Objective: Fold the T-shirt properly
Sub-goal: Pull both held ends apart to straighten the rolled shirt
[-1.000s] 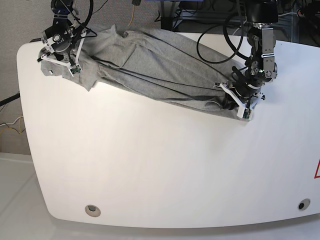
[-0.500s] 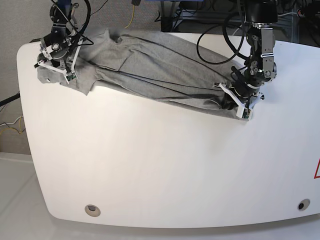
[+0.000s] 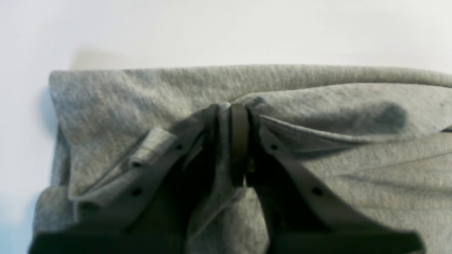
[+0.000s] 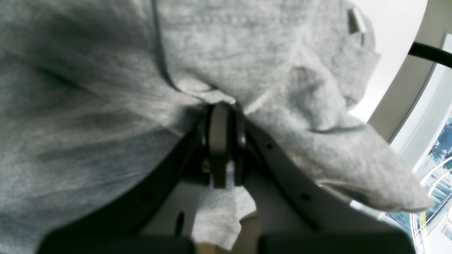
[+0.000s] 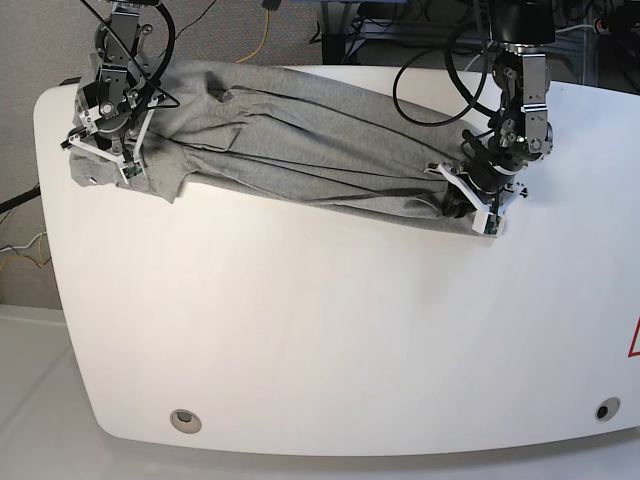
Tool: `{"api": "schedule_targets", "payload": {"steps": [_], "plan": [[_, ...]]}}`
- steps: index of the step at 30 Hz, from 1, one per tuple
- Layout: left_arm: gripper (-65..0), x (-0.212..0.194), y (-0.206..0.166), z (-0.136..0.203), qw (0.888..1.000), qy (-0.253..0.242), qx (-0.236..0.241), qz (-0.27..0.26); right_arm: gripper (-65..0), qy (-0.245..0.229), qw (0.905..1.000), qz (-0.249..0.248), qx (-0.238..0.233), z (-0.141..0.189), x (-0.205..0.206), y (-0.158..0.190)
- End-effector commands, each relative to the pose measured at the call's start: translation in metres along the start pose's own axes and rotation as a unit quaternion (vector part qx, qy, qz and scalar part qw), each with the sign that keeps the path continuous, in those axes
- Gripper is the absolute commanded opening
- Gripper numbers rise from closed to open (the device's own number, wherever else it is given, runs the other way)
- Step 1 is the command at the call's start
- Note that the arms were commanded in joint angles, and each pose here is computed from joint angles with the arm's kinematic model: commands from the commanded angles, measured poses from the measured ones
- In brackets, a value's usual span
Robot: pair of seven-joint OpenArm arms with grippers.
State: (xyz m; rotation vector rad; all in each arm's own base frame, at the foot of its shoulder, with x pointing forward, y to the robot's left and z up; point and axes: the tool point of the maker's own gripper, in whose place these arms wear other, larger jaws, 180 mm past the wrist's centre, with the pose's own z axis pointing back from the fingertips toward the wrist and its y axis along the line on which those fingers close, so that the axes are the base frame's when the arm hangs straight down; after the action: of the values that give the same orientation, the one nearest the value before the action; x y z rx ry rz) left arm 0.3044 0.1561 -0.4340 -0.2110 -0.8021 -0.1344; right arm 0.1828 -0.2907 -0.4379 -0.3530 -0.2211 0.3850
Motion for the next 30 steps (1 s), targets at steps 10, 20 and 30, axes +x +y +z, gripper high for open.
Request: {"api": "schedule_targets", "payload": {"steps": [10, 20, 30], "plan": [[-61.8, -0.062, 0.013, 0.009, 0.992, 0.123, 0.029, -0.018, -65.0, -0.005, 0.9971, -0.013, 0.075, -0.01, 0.012, 0.041], [-61.8, -0.064, 0.038, 0.019, 0.99, 0.128, 0.053, -0.025, -65.0, -0.041, 0.9944, 0.02, 0.095, -0.005, 0.051, 0.065], [-61.6, -0.057, 0.071, 0.03, 0.989, 0.118, 0.089, -0.01, -65.0, -0.063, 0.9943, 0.009, 0.085, 0.0, 0.077, 0.067]]}}
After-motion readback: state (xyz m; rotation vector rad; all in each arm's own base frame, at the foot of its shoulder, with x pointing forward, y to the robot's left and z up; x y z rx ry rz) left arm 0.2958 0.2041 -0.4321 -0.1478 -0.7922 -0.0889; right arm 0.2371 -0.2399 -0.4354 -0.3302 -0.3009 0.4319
